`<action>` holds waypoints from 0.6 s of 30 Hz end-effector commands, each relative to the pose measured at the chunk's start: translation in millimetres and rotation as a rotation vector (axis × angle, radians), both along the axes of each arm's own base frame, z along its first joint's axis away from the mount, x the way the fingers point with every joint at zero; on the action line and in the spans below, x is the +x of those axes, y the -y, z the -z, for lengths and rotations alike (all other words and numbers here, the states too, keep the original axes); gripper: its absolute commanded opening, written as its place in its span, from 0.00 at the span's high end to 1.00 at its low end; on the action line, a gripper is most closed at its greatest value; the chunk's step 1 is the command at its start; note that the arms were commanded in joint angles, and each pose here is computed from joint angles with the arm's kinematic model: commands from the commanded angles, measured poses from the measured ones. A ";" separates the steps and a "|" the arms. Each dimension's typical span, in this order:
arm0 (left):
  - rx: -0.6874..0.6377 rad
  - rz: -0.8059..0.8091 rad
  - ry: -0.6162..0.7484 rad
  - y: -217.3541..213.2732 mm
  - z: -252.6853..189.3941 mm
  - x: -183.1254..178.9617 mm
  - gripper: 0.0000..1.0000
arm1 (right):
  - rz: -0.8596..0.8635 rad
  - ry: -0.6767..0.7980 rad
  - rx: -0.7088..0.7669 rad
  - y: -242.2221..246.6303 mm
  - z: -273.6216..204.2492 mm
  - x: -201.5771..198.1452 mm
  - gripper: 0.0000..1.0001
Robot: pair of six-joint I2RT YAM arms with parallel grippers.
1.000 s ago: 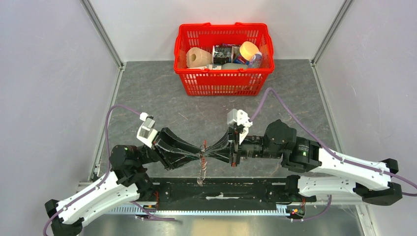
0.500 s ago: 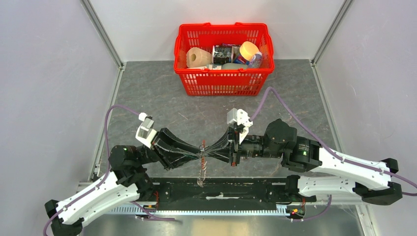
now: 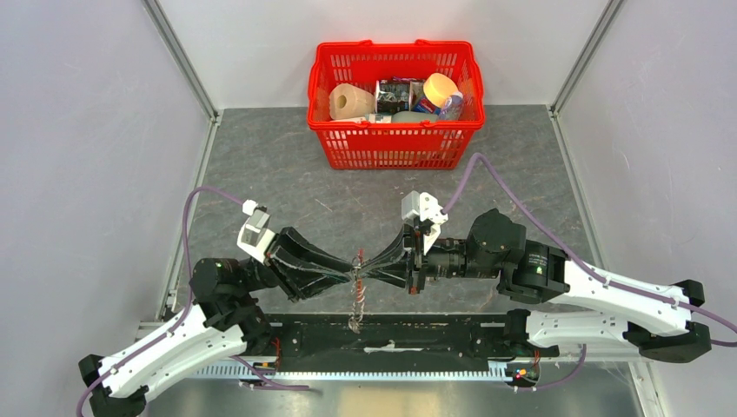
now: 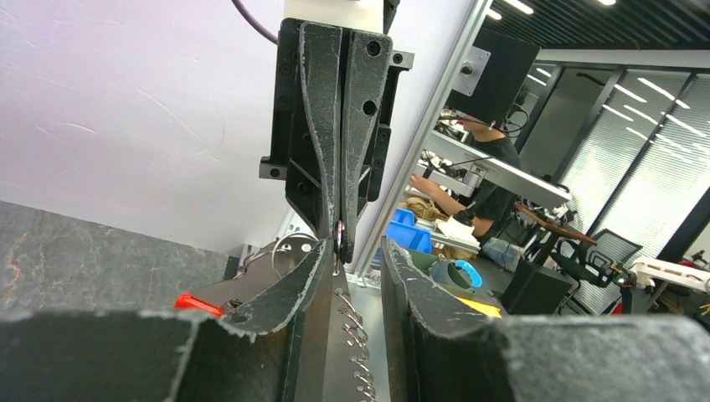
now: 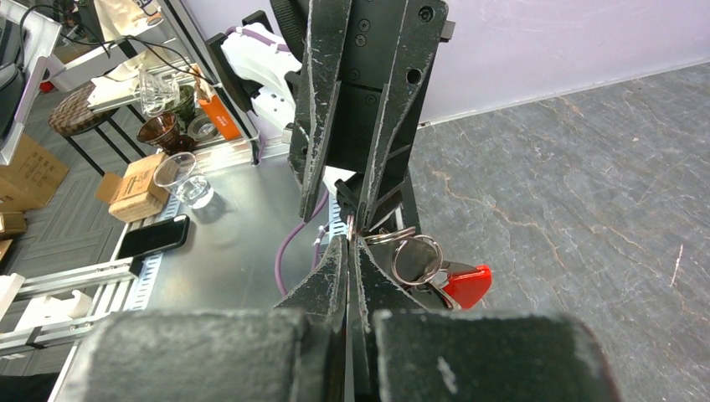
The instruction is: Put the keys on the keyring
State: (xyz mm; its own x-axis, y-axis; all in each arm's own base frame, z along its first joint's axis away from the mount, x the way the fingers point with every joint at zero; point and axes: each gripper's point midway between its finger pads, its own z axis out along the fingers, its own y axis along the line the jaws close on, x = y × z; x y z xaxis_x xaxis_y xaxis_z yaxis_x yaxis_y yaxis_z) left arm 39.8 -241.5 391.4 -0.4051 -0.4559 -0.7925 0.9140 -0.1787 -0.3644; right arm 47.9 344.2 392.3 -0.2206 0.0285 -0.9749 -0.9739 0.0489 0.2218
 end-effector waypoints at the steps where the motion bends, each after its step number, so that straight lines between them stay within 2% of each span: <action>1: -0.014 -0.005 0.009 -1.7 -5.7 -0.4 0.66 | -0.025 0.038 0.142 6.6 -49.5 -6.8 1.00; 18: -0.017 -0.014 0.009 -2.0 -6.9 1.0 0.66 | -0.036 0.033 0.144 4.3 -50.4 -8.3 1.00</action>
State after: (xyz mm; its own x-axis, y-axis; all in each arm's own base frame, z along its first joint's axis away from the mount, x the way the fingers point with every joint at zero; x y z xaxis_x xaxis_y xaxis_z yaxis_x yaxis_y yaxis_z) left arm 41.4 -242.5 389.0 -0.4114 -0.4501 -0.7926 0.9109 -0.1712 -0.3755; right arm 41.8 343.9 400.1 -0.2230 0.0413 -0.9739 -0.9746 0.0125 0.2237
